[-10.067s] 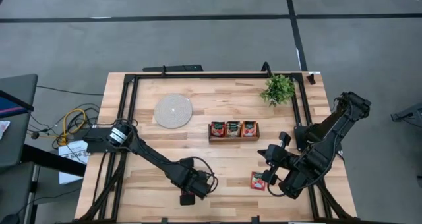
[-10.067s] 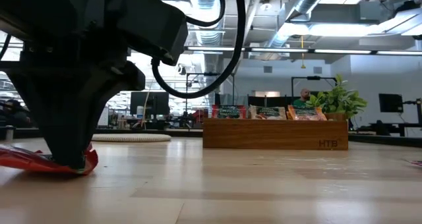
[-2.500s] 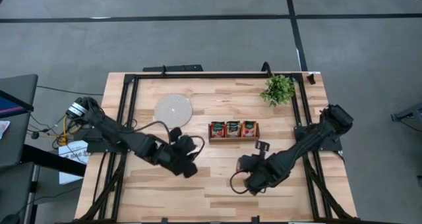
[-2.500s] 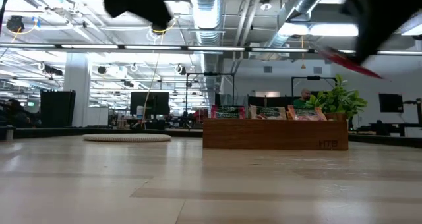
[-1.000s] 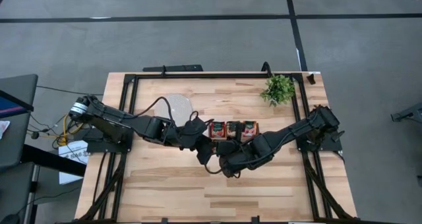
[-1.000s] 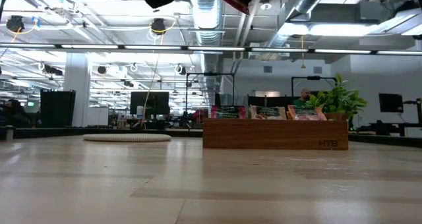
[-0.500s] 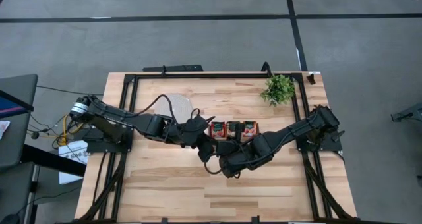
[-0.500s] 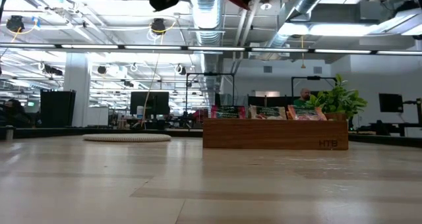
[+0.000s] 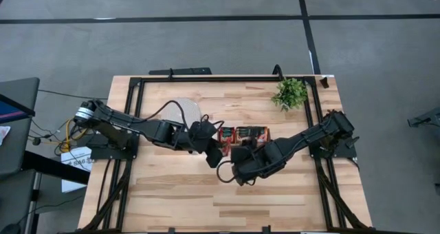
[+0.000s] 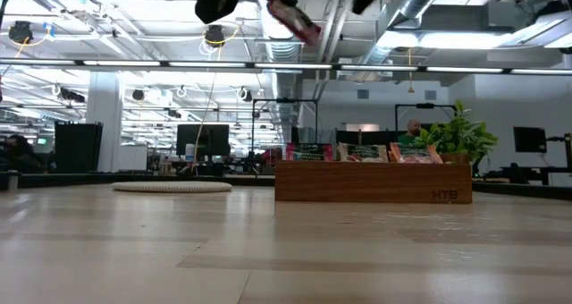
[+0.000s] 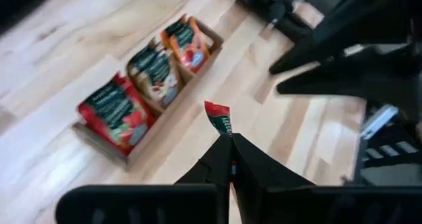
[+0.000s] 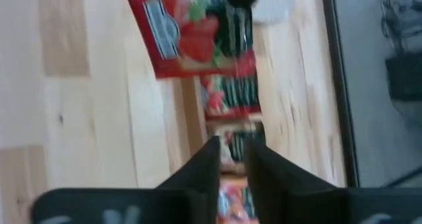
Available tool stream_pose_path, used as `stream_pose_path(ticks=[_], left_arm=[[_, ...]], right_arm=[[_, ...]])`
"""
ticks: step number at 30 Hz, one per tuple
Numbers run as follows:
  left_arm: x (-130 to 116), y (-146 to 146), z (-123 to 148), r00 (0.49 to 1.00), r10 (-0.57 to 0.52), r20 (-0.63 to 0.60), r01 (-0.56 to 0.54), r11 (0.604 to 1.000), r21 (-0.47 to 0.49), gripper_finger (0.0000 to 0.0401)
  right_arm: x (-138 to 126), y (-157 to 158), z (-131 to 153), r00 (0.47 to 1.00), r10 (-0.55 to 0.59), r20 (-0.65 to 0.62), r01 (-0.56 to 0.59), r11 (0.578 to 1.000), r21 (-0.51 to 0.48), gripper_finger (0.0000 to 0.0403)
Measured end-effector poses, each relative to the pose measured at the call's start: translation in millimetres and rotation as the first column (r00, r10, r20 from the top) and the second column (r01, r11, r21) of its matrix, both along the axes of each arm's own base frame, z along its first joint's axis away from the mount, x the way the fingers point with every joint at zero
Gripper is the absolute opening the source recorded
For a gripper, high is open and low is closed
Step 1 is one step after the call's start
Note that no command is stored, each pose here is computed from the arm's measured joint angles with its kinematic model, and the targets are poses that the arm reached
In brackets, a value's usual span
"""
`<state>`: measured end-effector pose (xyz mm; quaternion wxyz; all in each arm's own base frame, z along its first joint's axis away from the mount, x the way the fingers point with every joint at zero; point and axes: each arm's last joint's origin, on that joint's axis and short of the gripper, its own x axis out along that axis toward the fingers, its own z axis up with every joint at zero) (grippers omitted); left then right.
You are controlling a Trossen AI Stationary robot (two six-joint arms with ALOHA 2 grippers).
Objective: Pick & Place Tea
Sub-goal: Put the red tea bag into the left section of the wooden organizer
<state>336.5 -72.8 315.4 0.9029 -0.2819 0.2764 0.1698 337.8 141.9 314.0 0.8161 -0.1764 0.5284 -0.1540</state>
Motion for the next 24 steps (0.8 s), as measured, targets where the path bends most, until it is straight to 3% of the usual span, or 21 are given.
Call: stream_pose_path(ticks=[6, 11, 15, 24], left_arm=[[13.8, -1.3, -17.9, 0.999, 0.017, -0.033, -0.014, 0.994, 0.109, 0.0000], [34.6, 3.2, -43.1, 0.997, 0.012, -0.075, 0.006, 0.971, 0.239, 0.0000], [50.4, 20.3, -64.3, 0.992, 0.022, -0.127, 0.018, 0.951, 0.308, 0.0000], [64.3, 59.5, -90.8, 0.972, 0.084, -0.222, 0.013, 0.915, 0.404, 0.0000]], right_arm=[[-16.7, -3.5, -4.3, 0.987, -0.091, -0.133, 0.093, 0.996, 0.009, 0.0122], [-33.1, 10.3, -14.9, 0.973, -0.133, -0.189, 0.133, 0.991, -0.015, 0.0151], [-50.6, 31.5, -22.4, 0.977, -0.110, -0.185, 0.107, 0.994, -0.025, 0.0154], [-72.7, 61.0, -29.0, 0.976, -0.192, -0.107, 0.195, 0.981, 0.019, 0.0126]])
